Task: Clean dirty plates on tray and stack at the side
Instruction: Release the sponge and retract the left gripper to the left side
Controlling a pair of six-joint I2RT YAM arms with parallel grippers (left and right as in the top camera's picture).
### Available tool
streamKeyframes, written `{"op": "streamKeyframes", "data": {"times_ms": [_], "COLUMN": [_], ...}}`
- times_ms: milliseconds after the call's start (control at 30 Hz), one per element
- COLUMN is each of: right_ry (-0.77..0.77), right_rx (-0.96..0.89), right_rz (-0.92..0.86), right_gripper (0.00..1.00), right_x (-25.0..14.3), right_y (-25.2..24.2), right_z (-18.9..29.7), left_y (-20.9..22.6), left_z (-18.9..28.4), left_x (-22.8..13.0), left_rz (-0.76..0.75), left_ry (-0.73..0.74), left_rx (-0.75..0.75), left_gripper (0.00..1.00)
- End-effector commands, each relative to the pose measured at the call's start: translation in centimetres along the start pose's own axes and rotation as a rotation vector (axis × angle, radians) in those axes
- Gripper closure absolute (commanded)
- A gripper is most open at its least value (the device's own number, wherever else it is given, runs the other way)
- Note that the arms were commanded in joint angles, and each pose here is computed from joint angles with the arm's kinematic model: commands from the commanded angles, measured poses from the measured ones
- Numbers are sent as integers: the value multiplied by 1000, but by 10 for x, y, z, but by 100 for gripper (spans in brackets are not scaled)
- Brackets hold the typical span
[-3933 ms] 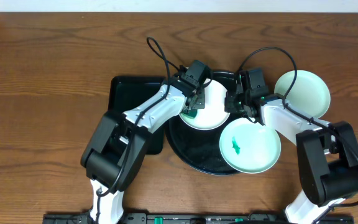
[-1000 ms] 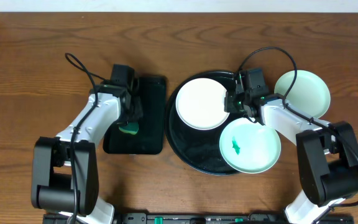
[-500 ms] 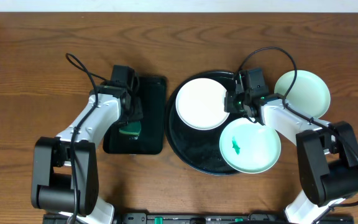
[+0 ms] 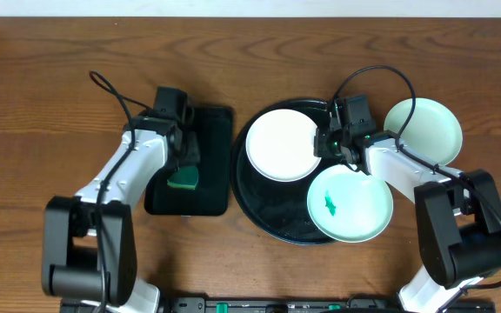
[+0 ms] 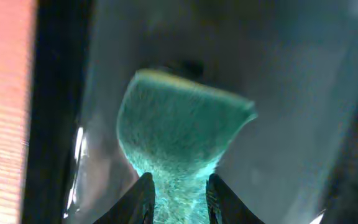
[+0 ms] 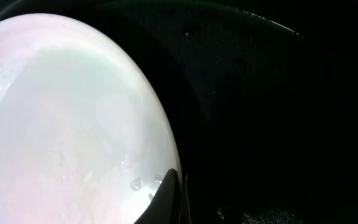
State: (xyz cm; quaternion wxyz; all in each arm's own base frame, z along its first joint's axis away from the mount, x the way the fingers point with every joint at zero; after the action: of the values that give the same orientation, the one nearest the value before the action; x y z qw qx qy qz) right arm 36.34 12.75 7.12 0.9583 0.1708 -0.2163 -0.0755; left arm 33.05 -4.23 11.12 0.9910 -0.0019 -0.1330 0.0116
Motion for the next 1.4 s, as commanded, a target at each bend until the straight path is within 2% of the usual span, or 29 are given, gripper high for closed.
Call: {"op": "streamKeyframes", "data": {"times_ms": [0, 133, 267, 433, 533, 700, 833, 967, 1000, 1367], "right_ry": [16, 16, 16, 16, 16, 16, 15, 15, 15, 22], "right_rx": [5, 5, 5, 5, 4, 4, 4, 4, 4, -17], "right_rz": [4, 4, 4, 4, 4, 4, 4, 4, 4, 2], "right_gripper": [99, 98, 98, 97, 95, 87, 87, 87, 86, 89], "right_x": [-4, -4, -4, -4, -4, -4, -4, -4, -4, -7], "right_y": [1, 1, 1, 1, 1, 1, 1, 1, 1, -4], "right_z": [-3, -3, -3, -3, -3, -3, -3, -3, -3, -10], "left_y": [1, 13, 44, 82, 95, 99, 99, 98, 98, 98], "left_z": [40, 62, 74, 74, 74, 75, 75, 74, 72, 72], "left_x": [26, 34, 39, 36, 34, 33, 33, 30, 27, 26], "left_rz": [10, 48, 137, 296, 371, 381, 381, 381, 381, 381], "left_ry": [-148, -228, -280, -276, -273, -274, -273, -252, -238, -235], "left_rx": [-8, -7, 21, 55, 57, 61, 61, 63, 64, 64], "left_gripper": [70, 67, 64, 52, 49, 46, 42, 30, 21, 20]}}
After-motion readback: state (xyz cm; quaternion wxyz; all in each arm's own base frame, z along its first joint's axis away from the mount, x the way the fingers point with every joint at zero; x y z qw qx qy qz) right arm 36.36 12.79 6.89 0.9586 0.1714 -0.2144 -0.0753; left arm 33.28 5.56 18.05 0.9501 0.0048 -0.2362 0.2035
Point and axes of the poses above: each gripper's point midway between its finger pads, its own z axis back along the fingers, its own y axis along the line the jaws close on, x = y × z, the point moved 7 cm from there along z, back along the fingers, and after that the axes turned 10 degrees about -z, right-handed, at the moved point
